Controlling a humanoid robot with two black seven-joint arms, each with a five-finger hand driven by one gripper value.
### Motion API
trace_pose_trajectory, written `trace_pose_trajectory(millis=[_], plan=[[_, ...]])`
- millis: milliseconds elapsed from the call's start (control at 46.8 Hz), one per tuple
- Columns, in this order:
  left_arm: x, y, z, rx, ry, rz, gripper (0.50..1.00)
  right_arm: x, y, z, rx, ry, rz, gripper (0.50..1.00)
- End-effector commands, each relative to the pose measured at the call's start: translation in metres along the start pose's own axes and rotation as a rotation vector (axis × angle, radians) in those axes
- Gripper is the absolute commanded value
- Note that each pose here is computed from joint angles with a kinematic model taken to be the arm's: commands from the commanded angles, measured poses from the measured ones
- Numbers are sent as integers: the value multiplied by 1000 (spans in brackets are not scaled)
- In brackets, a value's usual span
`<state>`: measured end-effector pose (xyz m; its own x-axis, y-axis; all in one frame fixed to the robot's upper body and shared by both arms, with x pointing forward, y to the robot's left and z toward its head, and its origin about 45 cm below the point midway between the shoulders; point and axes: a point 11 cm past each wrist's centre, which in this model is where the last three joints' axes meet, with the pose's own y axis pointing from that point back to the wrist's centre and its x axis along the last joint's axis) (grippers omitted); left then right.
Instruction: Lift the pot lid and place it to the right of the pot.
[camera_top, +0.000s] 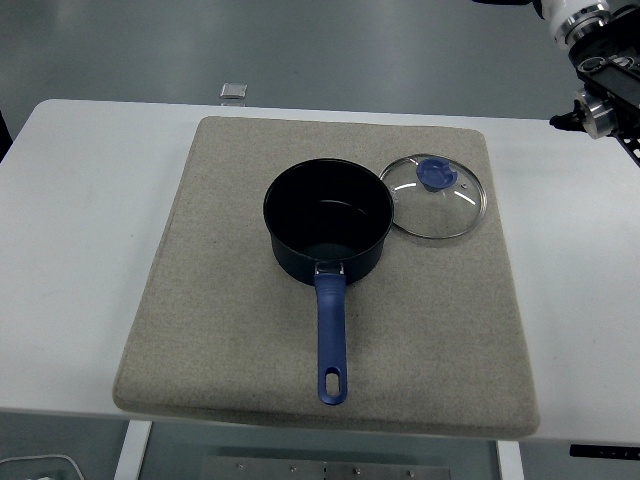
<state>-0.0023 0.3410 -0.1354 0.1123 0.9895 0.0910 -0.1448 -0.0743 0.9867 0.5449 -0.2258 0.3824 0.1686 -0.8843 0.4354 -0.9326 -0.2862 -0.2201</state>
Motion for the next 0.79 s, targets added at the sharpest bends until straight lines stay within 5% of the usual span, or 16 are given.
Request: trace_pose_trajectory(millis=[0, 85, 342, 491, 769], plan=[[0, 0, 0, 0, 0, 0, 1000, -1, 2, 11, -68, -84, 12, 907], [0, 0, 0, -1, 0, 0, 1000, -1, 4, 18, -109, -147, 22, 911], [0, 0, 0, 0, 0, 0, 1000, -11, 8, 27, -124, -249, 33, 911], [0, 0, 0, 0, 0, 0, 1000, -16, 15, 43, -169, -319, 42, 913], [0, 0, 0, -1, 0, 0, 1000, -16, 19, 56, -230, -591, 157, 913]])
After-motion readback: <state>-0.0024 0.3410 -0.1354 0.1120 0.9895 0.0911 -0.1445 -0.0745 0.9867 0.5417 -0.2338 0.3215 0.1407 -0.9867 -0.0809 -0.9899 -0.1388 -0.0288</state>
